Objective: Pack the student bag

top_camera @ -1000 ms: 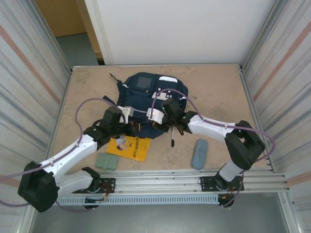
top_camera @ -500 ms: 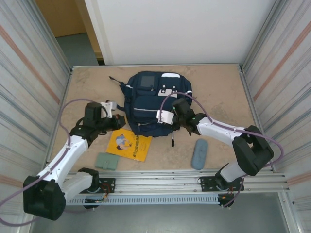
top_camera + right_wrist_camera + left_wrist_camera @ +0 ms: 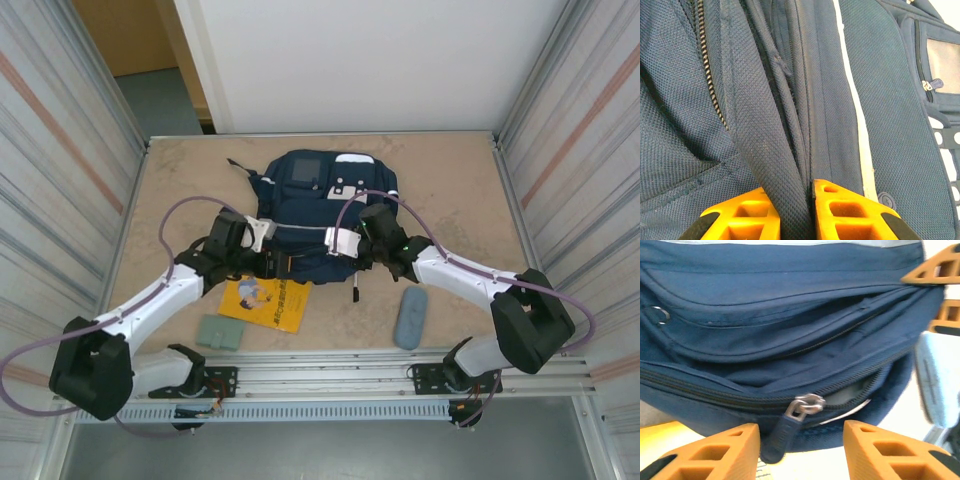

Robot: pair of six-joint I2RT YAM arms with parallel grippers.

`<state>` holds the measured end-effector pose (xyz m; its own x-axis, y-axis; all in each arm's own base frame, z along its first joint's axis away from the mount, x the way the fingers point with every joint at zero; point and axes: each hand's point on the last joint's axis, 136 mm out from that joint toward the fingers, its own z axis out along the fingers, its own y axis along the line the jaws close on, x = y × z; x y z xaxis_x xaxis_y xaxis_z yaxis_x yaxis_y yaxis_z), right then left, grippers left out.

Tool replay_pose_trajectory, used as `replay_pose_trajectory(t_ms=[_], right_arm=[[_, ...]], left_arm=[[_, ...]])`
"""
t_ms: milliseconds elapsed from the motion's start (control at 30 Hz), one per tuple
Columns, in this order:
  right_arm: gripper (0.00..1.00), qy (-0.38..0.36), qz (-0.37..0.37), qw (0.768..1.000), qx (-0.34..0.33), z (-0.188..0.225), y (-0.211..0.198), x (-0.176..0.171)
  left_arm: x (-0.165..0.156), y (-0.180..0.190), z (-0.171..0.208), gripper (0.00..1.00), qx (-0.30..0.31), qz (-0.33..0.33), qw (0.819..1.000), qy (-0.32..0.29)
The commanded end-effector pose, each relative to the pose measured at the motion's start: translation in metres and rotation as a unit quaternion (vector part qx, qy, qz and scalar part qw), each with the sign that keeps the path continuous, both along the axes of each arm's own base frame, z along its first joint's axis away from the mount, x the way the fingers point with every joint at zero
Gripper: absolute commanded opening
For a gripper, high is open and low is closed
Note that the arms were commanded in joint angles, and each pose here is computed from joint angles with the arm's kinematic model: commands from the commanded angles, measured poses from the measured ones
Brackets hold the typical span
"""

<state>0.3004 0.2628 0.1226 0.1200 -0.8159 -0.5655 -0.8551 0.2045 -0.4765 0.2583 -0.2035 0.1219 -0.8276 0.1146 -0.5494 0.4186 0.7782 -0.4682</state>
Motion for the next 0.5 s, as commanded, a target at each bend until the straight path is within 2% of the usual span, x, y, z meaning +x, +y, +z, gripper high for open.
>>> replay_pose_trajectory(t_ms=[0, 67, 133, 200, 300, 400, 433, 467], right_arm=[[0.16, -0.019, 0.007, 0.999, 0.034, 0.025, 0.003, -0.001], [0.16, -0.018, 0.007, 0.999, 0.039, 0.024, 0.003, 0.000], [0.16, -0.016, 0.004, 0.999, 0.037, 0.024, 0.003, 0.002], [0.15, -0.015, 0.005, 0.999, 0.037, 0.024, 0.003, 0.001], [0.15, -0.016, 0.006, 0.999, 0.045, 0.025, 0.003, 0.002], [0.16, -0.015, 0.004, 0.999, 0.043, 0.025, 0.003, 0.002], [0.18, -0.016, 0.003, 0.999, 0.043, 0.024, 0.002, 0.003], [0.22, -0.018, -0.002, 0.999, 0.047, 0.024, 0.001, 0.005]], left_arm=[[0.009, 0.007, 0.001, 0.43, 0.030, 0.008, 0.999, -0.023], [0.006, 0.000, 0.001, 0.36, 0.018, -0.010, 1.000, -0.021], [0.001, -0.009, 0.000, 0.34, -0.005, -0.036, 0.999, -0.012], [-0.004, -0.016, -0.002, 0.35, -0.019, -0.057, 0.998, 0.000], [-0.006, -0.011, -0.012, 0.34, 0.003, -0.053, 0.998, 0.015], [-0.006, -0.011, -0.012, 0.16, -0.001, -0.053, 0.999, 0.011], [-0.007, -0.013, -0.008, 0.06, -0.008, -0.058, 0.998, 0.008], [-0.007, -0.015, -0.004, 0.00, -0.014, -0.062, 0.998, 0.005]])
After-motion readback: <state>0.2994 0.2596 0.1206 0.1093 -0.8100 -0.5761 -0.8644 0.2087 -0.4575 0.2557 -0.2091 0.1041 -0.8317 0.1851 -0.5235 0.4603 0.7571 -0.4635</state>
